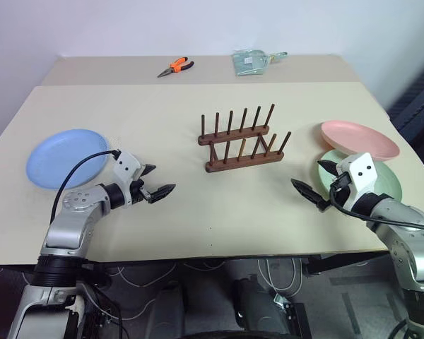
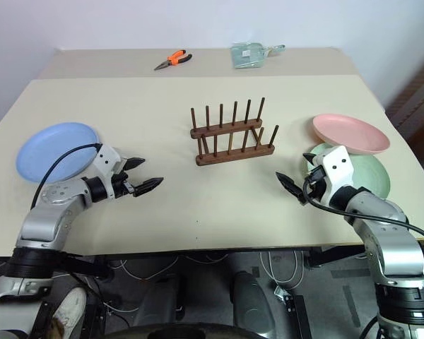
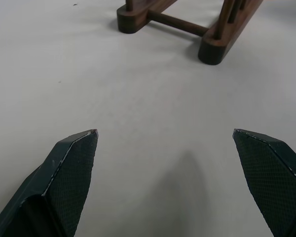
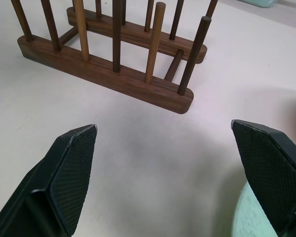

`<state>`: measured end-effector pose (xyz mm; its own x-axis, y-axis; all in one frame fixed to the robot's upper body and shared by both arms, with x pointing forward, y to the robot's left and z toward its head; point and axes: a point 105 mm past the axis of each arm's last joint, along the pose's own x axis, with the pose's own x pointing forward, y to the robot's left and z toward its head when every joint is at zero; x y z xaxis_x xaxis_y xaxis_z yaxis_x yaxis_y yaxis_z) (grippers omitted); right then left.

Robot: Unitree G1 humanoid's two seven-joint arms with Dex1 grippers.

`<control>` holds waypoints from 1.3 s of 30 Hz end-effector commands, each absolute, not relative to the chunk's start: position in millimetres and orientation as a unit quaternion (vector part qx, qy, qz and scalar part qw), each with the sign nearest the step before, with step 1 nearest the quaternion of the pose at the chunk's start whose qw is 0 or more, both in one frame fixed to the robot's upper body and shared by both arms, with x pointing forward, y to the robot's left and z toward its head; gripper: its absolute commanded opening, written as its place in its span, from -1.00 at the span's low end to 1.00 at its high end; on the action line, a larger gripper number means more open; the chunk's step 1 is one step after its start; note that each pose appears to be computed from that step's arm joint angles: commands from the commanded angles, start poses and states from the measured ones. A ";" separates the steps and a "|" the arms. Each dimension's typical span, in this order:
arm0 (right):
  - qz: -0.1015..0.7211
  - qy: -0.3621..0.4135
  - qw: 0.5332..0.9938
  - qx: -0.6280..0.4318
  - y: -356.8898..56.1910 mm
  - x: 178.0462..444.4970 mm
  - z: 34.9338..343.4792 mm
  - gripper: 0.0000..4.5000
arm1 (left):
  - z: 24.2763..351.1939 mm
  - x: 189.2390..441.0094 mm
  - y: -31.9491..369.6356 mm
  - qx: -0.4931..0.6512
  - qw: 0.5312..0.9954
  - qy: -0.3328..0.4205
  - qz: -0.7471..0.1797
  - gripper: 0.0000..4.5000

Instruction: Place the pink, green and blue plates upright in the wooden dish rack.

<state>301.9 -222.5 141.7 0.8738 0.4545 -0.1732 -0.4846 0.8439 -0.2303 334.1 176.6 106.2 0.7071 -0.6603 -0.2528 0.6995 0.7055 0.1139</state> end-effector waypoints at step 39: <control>0.199 0.027 0.967 -0.155 -200.7 275.6 142.8 1.00 | 75.2 388.0 60.9 0.153 0.815 0.104 -0.549 -0.66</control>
<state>274.7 -204.6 130.6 0.9170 0.3674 -0.1550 -0.3968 0.8800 -0.2613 397.2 57.5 87.9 0.4197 -0.8532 -0.3098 0.9071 0.3825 0.1755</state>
